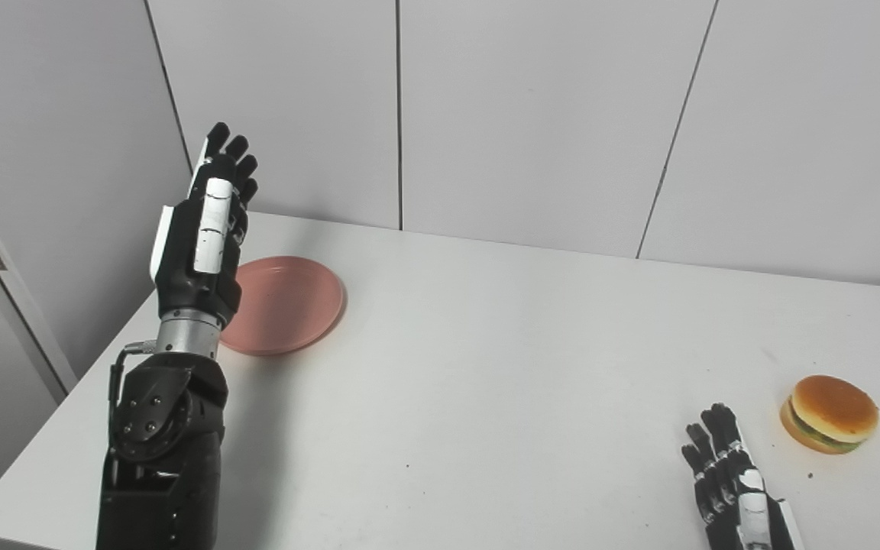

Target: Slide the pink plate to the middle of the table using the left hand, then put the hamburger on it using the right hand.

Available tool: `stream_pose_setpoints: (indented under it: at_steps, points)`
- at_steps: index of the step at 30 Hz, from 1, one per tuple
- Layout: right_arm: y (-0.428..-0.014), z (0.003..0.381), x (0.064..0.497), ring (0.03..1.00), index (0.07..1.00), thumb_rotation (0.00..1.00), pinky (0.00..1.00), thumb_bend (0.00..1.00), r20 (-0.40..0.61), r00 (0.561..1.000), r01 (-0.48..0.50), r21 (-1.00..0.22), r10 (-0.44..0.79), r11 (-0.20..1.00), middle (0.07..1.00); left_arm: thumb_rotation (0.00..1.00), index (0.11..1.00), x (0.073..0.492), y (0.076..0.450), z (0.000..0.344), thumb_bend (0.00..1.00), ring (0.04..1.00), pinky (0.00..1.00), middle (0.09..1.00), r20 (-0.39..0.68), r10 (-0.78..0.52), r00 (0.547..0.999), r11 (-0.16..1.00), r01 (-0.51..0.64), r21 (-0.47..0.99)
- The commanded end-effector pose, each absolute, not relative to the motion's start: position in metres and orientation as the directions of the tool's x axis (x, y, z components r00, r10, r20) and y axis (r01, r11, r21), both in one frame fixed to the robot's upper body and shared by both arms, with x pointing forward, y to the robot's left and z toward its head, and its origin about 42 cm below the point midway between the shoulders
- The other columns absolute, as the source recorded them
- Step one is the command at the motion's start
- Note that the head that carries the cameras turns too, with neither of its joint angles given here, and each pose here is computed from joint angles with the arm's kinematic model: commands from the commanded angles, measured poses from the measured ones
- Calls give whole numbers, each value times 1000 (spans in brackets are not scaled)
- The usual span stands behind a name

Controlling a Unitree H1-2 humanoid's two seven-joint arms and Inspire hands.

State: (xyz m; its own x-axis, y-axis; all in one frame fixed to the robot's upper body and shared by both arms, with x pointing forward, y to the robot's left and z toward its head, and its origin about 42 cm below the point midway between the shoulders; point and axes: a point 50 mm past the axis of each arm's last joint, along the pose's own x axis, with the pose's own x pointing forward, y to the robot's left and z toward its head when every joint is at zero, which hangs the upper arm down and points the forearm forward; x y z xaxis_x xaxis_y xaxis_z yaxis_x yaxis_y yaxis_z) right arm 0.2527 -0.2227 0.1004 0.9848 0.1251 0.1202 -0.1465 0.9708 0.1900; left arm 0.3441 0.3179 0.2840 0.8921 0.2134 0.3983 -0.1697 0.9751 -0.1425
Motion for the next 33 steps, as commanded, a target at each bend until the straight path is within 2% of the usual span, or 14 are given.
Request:
stream_pose_setpoints:
  at_steps: [1, 5, 10, 13, 19, 23, 25, 28, 33]
  points:
    - [-220, 77, 236, 976, 973, 922, 1000, 814, 11, 991, -130, 206, 130, 970, 993, 825, 946, 353, 328, 312, 930, 955, 997, 958, 512, 198, 836, 980, -161, -117]
    - [-220, 76, 236, 973, 967, 916, 1000, 816, 10, 992, -126, 208, 126, 970, 987, 845, 936, 365, 343, 314, 990, 955, 995, 950, 515, 218, 829, 975, -203, -86]
    - [-219, 76, 236, 975, 972, 919, 1000, 823, 10, 992, -129, 203, 129, 971, 990, 862, 942, 387, 367, 315, 1000, 931, 984, 951, 520, 243, 819, 967, -243, -69]
    - [-219, 76, 236, 972, 969, 920, 1000, 826, 12, 991, -131, 203, 131, 970, 990, 864, 913, 402, 383, 309, 1000, 898, 941, 922, 510, 241, 826, 966, -253, -45]
    - [-219, 76, 236, 972, 969, 921, 1000, 827, 10, 991, -131, 200, 132, 971, 984, 824, 898, 430, 409, 285, 1000, 920, 935, 928, 465, 261, 846, 962, -266, -56]
    - [-219, 76, 235, 968, 962, 921, 1000, 830, 13, 991, -136, 201, 136, 970, 980, 799, 893, 443, 422, 272, 1000, 917, 936, 911, 442, 266, 857, 963, -254, -87]
    - [-220, 76, 235, 967, 961, 920, 1000, 830, 12, 991, -136, 201, 137, 970, 976, 782, 877, 448, 427, 267, 1000, 898, 901, 891, 434, 263, 862, 965, -241, -106]
    - [-220, 76, 236, 964, 961, 918, 1000, 835, 10, 991, -135, 199, 135, 971, 970, 772, 887, 455, 433, 260, 1000, 903, 898, 897, 424, 254, 869, 967, -219, -129]
    - [-220, 76, 236, 960, 954, 915, 994, 843, 8, 990, -137, 197, 138, 971, 959, 751, 916, 464, 442, 248, 1000, 904, 825, 921, 401, 241, 884, 970, -203, -137]
